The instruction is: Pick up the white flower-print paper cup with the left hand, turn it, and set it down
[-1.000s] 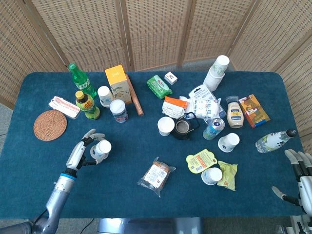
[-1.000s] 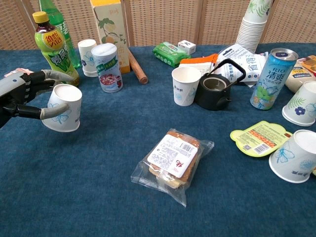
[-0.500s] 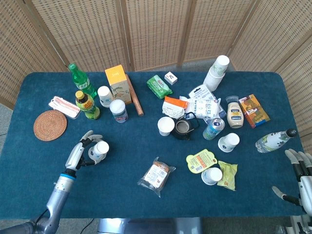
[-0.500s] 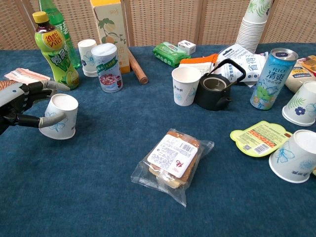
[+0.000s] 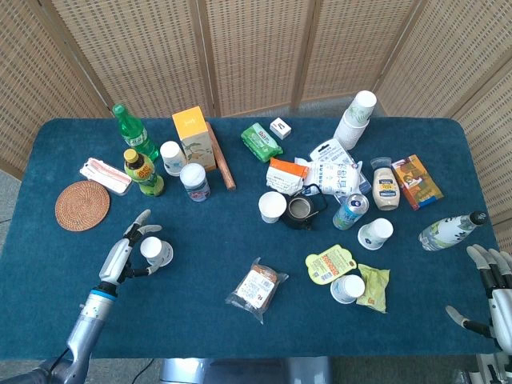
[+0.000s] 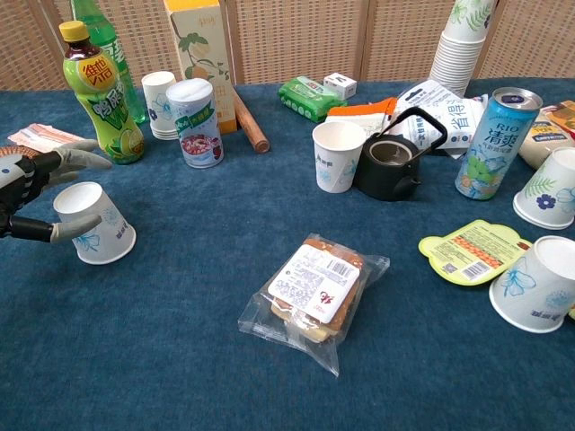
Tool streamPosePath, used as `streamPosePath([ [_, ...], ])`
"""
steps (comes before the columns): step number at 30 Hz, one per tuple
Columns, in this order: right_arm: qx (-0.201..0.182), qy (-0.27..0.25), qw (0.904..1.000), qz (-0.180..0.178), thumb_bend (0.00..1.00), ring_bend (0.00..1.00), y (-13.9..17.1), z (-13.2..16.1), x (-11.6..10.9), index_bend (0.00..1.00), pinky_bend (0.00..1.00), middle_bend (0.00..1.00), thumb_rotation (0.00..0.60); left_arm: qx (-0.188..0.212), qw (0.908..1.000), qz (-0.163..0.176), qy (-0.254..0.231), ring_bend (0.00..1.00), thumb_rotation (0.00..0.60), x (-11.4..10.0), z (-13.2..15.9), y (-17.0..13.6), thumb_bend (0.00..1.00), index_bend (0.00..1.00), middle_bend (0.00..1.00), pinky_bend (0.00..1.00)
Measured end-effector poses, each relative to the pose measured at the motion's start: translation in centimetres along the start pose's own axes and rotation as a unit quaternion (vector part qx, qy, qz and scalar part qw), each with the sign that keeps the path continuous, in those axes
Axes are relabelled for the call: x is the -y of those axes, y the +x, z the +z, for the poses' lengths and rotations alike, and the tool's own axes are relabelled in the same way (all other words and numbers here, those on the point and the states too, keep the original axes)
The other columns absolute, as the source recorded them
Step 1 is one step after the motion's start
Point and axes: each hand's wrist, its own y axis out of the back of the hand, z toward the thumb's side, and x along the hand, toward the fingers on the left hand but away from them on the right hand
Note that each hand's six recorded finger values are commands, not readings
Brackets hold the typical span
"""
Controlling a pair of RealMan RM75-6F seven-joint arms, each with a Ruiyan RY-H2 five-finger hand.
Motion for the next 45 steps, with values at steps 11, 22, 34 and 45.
streamPosePath([
  [11,-0.002,0.001,1.0,0.0,0.09,0.0,0.1,0.1,0.0,0.0,0.07,0.0,0.6,0.024,0.9973,-0.006,0.069,0.0,0.6,-2.8,2.3,-2.2,0.35,0.19,0.0,0.0],
  [22,-0.006,0.006,1.0,-0.002,0.09,0.0,0.2,0.5,0.0,0.0,0.07,0.0,0.6,-0.008,0.9741,-0.017,0.225,0.0,0.6,-9.1,3.0,-6.2,0.35,0.18,0.0,0.0],
  [34,-0.008,0.025,0.9996,-0.01,0.09,0.0,0.1,1.0,-0.1,0.0,0.07,0.0,0.6,-0.036,0.9485,0.059,0.309,0.0,0.6,-16.9,3.1,-14.1,0.35,0.17,0.0,0.0],
  [45,-0.001,0.044,0.999,-0.011,0.09,0.0,-0.2,1.0,0.5,0.0,0.07,0.0,0.6,-0.082,0.9383,0.08,0.326,0.0,0.6,-19.3,2.1,-16.7,0.35,0.17,0.0,0.0],
])
